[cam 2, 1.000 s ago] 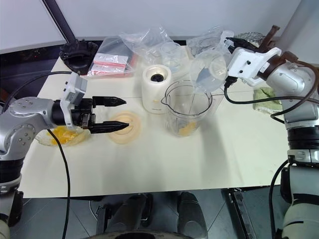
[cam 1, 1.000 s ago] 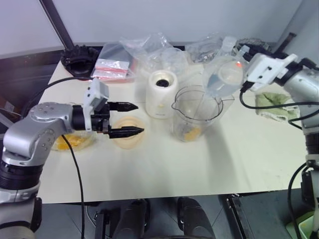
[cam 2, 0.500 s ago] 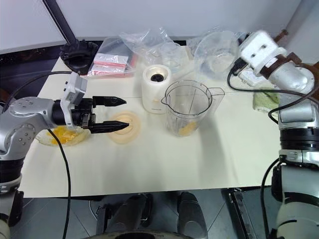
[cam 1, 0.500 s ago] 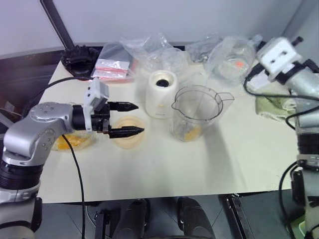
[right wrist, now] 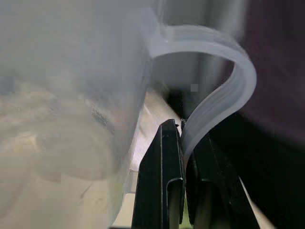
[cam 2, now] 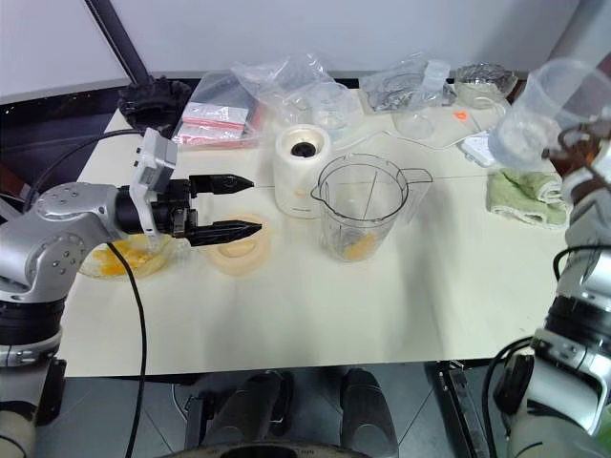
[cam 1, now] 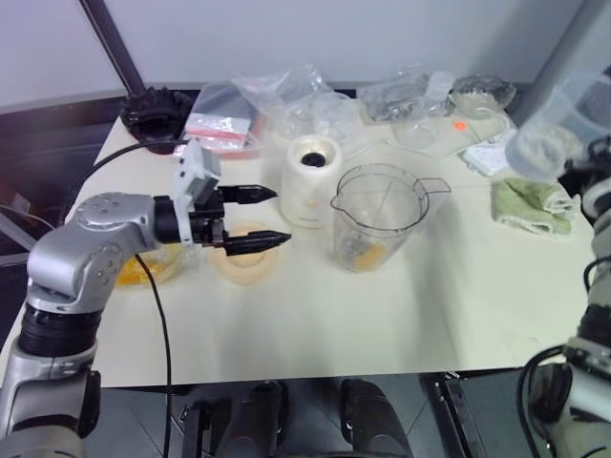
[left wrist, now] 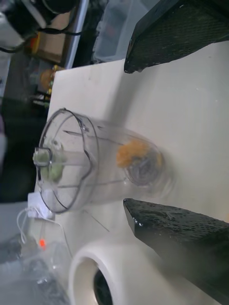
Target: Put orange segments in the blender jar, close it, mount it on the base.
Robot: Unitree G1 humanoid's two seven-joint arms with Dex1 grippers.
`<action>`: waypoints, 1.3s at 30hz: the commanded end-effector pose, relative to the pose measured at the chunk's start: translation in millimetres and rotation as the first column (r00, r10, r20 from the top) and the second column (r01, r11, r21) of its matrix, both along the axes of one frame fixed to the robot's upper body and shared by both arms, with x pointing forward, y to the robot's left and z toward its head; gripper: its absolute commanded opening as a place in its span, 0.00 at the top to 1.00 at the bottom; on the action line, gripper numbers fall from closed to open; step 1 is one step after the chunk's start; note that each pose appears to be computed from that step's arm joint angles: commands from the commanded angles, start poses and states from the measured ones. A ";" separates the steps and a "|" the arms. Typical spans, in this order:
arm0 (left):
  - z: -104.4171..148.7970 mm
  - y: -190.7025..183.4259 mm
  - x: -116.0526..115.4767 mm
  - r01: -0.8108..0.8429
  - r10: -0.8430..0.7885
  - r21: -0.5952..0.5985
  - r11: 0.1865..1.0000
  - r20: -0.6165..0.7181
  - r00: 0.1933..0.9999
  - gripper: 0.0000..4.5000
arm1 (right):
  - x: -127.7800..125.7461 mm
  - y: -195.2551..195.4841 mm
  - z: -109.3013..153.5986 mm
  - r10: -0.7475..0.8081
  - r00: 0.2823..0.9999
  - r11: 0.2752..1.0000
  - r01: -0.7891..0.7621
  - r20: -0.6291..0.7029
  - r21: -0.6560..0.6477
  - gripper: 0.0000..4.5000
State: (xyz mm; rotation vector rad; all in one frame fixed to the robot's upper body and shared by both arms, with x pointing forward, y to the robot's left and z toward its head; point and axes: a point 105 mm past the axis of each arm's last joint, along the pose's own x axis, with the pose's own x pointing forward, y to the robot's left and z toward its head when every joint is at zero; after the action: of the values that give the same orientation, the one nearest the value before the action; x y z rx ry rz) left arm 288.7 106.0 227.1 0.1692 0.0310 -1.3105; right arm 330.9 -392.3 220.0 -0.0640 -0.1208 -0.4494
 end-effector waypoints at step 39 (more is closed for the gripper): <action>6.8 -19.4 -6.1 0.044 -0.043 -0.020 0.999 0.037 0.998 0.02 | 0.6 -11.9 -142.0 -0.161 0.966 0.986 0.168 -0.203 0.016 0.02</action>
State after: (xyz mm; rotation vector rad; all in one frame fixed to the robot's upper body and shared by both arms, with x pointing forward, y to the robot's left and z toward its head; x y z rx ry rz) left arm 285.5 87.2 226.0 0.1545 0.0245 -1.3466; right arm 327.1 -407.4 63.4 -0.0686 0.1490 -0.6181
